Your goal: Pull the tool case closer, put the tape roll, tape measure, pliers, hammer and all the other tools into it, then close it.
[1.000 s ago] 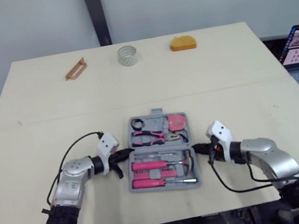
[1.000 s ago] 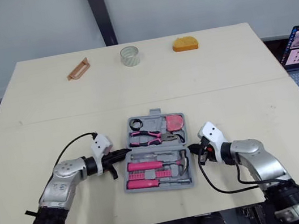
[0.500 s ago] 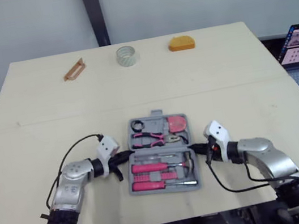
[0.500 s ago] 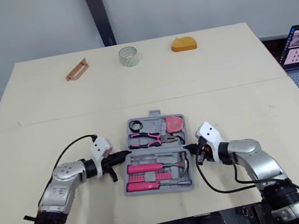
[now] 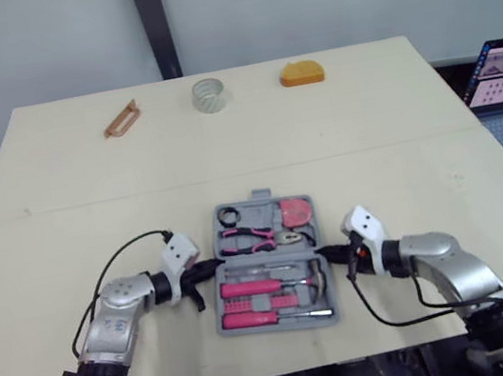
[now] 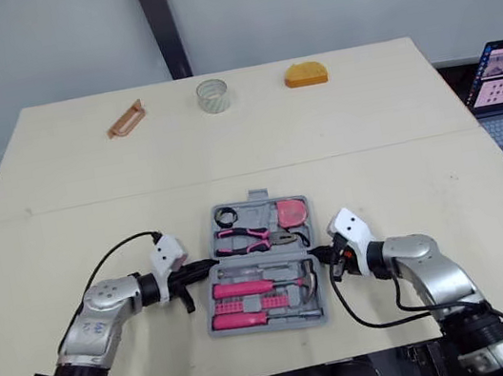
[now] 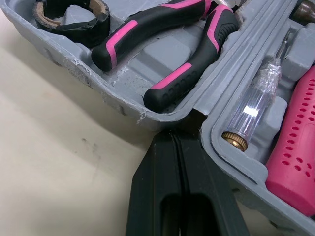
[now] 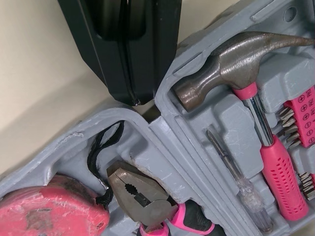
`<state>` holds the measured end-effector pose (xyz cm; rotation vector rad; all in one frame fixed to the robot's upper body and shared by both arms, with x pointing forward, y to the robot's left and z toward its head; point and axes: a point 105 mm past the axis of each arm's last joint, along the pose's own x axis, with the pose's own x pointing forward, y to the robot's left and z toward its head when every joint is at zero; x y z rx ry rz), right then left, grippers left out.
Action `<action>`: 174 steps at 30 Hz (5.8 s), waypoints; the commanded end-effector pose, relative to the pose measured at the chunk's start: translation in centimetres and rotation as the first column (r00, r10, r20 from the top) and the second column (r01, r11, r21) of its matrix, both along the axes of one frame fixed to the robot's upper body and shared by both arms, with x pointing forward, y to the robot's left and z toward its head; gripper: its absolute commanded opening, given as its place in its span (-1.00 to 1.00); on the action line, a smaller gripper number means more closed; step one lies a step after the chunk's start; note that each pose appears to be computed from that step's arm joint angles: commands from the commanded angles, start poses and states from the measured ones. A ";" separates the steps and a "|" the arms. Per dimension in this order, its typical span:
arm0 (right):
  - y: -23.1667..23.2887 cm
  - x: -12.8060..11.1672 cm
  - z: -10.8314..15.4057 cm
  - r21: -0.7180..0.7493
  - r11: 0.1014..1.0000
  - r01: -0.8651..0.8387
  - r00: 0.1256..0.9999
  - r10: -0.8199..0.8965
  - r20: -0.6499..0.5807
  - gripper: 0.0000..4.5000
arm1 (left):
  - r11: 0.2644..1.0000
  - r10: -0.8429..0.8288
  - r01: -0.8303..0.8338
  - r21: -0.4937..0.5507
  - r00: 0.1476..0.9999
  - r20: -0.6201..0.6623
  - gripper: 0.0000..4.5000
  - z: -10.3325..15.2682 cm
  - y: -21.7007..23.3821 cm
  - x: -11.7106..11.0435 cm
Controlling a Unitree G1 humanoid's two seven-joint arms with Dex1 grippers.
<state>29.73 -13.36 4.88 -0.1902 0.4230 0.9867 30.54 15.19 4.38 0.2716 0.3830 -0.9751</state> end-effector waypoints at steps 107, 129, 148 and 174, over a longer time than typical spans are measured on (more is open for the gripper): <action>4.8 3.2 2.1 0.349 0.905 0.244 0.852 -0.028 -0.524 0.98 | 0.926 -0.297 0.359 0.113 0.881 -0.368 -1.00 -5.3 1.7 -13.3; 4.7 2.2 6.6 0.505 0.861 0.060 0.920 0.148 -0.362 0.98 | 0.970 -0.196 0.232 0.074 0.924 -0.327 -1.00 -4.1 2.3 -12.3; 3.8 0.3 9.4 0.545 0.834 -0.083 0.917 0.278 -0.286 0.98 | 1.000 0.000 -0.007 -0.027 0.964 -0.267 -1.00 -4.1 2.8 -12.8; 3.9 -5.2 10.3 0.428 0.841 -0.331 0.851 0.462 -0.249 0.98 | 0.948 0.123 -0.199 -0.247 0.948 -0.294 -1.00 -1.9 2.6 -12.0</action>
